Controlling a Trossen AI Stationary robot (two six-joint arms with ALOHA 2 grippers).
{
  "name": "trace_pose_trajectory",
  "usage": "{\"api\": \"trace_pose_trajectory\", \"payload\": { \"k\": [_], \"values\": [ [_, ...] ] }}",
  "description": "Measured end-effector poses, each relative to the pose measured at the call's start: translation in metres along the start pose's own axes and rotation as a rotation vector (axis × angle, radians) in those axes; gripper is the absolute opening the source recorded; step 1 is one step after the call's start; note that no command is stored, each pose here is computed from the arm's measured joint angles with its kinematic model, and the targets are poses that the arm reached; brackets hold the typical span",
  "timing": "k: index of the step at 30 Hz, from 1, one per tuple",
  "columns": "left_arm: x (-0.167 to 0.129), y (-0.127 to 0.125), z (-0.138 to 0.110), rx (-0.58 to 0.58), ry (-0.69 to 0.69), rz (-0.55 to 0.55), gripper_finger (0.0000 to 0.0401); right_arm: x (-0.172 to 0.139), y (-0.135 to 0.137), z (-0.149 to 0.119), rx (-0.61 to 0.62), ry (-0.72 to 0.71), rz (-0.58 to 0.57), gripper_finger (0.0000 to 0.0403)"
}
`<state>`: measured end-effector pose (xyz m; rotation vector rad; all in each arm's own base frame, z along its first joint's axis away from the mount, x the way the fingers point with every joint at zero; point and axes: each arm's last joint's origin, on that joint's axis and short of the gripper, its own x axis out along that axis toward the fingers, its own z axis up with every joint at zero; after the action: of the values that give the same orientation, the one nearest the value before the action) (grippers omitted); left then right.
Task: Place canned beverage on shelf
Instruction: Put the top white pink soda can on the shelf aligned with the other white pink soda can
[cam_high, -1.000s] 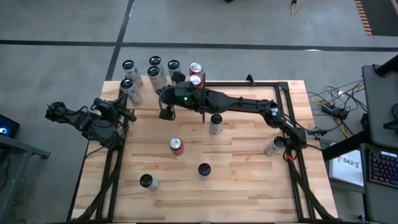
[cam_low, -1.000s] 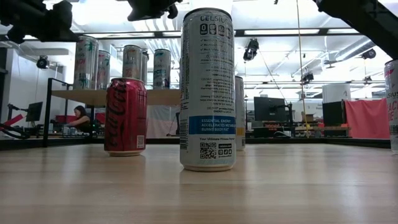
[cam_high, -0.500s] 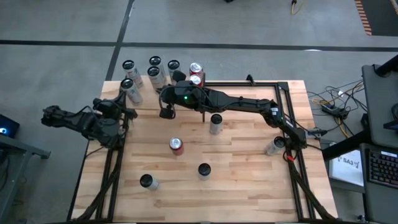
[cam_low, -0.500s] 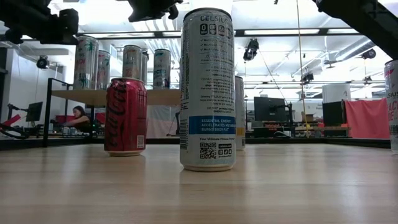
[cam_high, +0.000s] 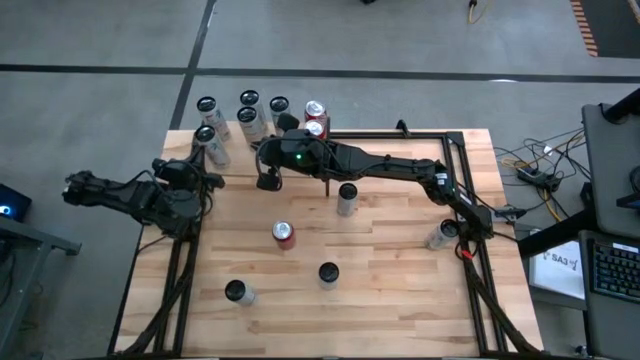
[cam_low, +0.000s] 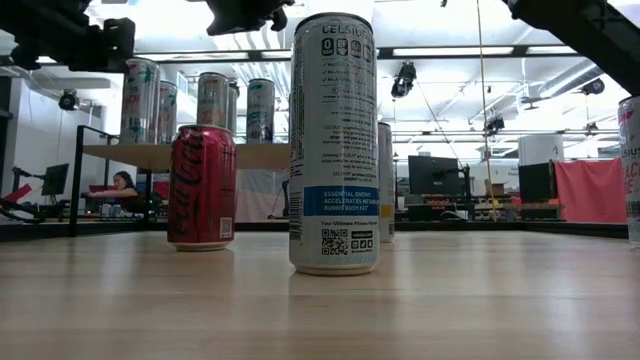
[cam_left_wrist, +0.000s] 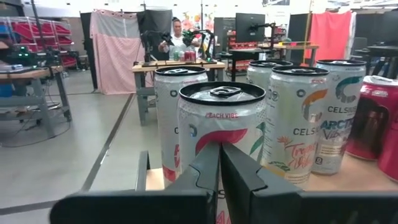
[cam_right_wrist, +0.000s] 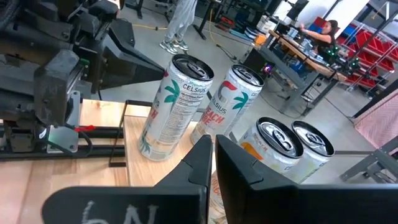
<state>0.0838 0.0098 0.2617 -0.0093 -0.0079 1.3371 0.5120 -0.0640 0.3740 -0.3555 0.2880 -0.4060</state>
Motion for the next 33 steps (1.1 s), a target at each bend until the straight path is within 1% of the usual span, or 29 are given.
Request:
{"api": "trace_pose_trajectory", "payload": {
  "k": [2,4,5,7,10,12,14,16,20,23,25,27,28,29,31,32,33],
  "values": [
    [0.0,0.001,0.003,-0.006,0.007,-0.008,0.0,0.0,0.0,0.0,-0.004,0.004,0.001,0.0013],
    [0.0,0.002,0.016,-0.058,0.034,-0.052,0.0,-0.002,0.0,-0.001,-0.012,0.023,0.008,0.0013],
    [0.0,0.003,0.024,-0.081,0.056,-0.087,0.0,-0.004,-0.001,-0.001,-0.018,0.037,0.014,0.0013],
    [-0.001,0.004,0.04,-0.106,0.111,-0.193,0.0,-0.012,-0.005,0.001,-0.033,0.076,0.028,0.0013],
    [-0.003,0.002,0.062,-0.137,0.193,-0.379,0.0,-0.032,-0.015,0.01,-0.035,0.116,0.05,0.0013],
    [-0.004,-0.001,0.074,-0.154,0.234,-0.47,0.0,-0.049,-0.023,0.017,-0.028,0.148,0.07,0.0013],
    [-0.005,-0.007,0.084,-0.16,0.278,-0.53,0.0,-0.066,-0.03,0.02,-0.027,0.198,0.118,0.0013],
    [-0.006,-0.014,0.093,-0.145,0.319,-0.555,0.0,-0.083,-0.036,0.022,-0.021,0.245,0.168,0.0013],
    [-0.007,-0.033,0.11,-0.056,0.447,-0.565,0.0,-0.115,-0.048,0.027,-0.007,0.31,0.255,0.0013],
    [-0.009,-0.049,0.123,0.11,0.598,-0.606,0.0,-0.136,-0.056,0.03,0.008,0.343,0.297,0.0013],
    [-0.01,-0.053,0.13,0.232,0.693,-0.572,0.0,-0.145,-0.059,0.031,0.009,0.366,0.303,0.0013],
    [-0.01,-0.054,0.137,0.362,0.761,-0.492,0.0,-0.15,-0.061,0.03,0.007,0.388,0.309,0.0013],
    [-0.008,-0.059,0.14,0.39,0.765,-0.482,0.0,-0.152,-0.062,0.03,0.005,0.393,0.312,0.0013],
    [-0.007,-0.064,0.142,0.433,0.761,-0.526,0.0,-0.153,-0.062,0.03,-0.001,0.398,0.314,0.0013],
    [-0.006,-0.071,0.143,0.512,0.789,-0.684,0.0,-0.155,-0.063,0.029,-0.008,0.406,0.317,0.0013],
    [-0.003,-0.074,0.144,0.527,0.791,-0.705,0.0,-0.156,-0.063,0.029,-0.011,0.41,0.319,0.0013],
    [0.0,-0.074,0.143,0.55,0.805,-0.682,0.0,-0.156,-0.063,0.028,-0.013,0.414,0.32,0.0013]
  ]
}}
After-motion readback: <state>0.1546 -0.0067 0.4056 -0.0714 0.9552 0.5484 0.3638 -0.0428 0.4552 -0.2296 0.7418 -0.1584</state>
